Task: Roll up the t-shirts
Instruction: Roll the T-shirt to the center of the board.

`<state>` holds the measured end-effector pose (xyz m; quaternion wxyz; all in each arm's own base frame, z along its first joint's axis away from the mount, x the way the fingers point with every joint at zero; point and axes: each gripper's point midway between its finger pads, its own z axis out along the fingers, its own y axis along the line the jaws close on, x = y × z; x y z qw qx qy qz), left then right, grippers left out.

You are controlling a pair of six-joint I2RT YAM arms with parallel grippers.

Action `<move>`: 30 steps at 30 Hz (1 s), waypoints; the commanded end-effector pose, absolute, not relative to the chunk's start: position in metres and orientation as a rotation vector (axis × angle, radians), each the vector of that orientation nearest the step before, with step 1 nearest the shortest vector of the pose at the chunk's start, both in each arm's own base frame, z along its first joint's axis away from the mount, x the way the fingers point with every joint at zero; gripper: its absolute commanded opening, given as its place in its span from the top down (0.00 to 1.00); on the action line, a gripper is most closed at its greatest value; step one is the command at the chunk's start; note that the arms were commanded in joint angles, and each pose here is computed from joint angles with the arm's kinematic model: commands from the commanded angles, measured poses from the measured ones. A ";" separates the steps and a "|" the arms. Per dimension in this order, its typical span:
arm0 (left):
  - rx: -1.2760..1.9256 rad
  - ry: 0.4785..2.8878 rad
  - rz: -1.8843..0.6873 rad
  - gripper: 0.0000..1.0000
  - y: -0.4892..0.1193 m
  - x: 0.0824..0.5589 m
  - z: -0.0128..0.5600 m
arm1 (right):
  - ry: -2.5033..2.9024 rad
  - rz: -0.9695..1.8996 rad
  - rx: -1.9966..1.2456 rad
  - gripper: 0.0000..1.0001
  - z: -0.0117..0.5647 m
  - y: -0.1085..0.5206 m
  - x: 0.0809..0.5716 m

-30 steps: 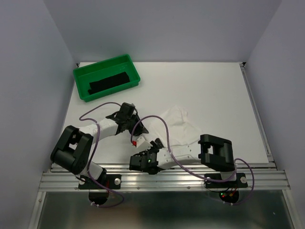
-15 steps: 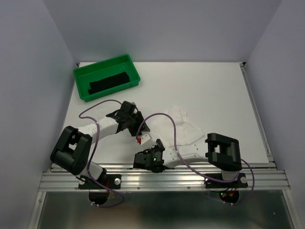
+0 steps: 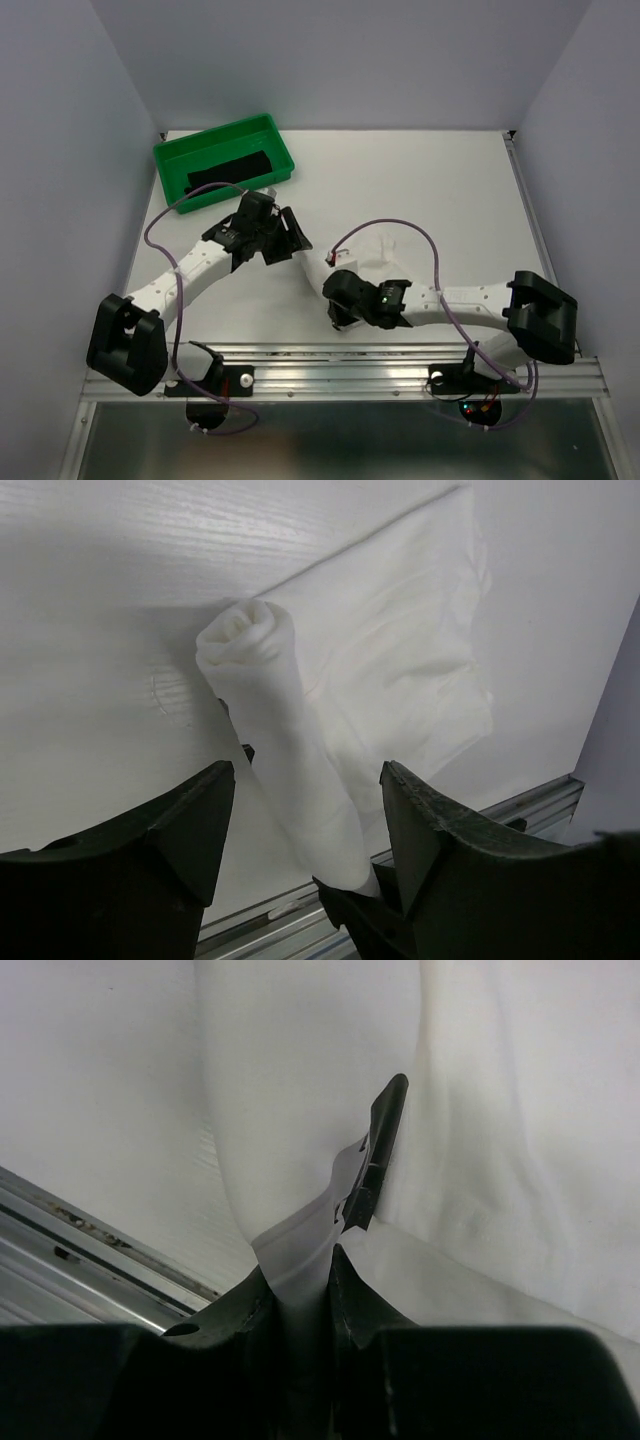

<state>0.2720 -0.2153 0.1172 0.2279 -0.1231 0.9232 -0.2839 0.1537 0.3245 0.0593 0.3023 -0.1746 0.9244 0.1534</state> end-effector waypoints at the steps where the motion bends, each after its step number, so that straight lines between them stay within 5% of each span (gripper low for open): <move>1: -0.310 2.468 -0.765 0.29 -0.207 0.279 0.148 | 2.429 0.737 -0.368 0.99 0.086 0.351 0.150; 11: -0.296 2.493 -0.834 0.34 -0.215 0.270 0.136 | 2.472 1.022 -0.098 0.99 0.080 0.331 0.144; 17: -0.264 2.510 -0.878 0.46 -0.226 0.265 0.131 | 2.515 1.116 0.032 0.99 0.065 0.318 0.135; 23: -0.218 2.522 -0.930 0.71 -0.242 0.260 0.128 | 2.525 1.132 0.114 0.98 0.058 0.308 0.137; 27: -0.170 2.548 -0.951 1.00 -0.258 0.255 0.124 | 2.532 1.120 0.128 0.93 0.053 0.301 0.138; 30: -0.150 2.561 -0.956 1.00 -0.266 0.256 0.119 | 2.536 1.123 0.127 0.90 0.053 0.299 0.138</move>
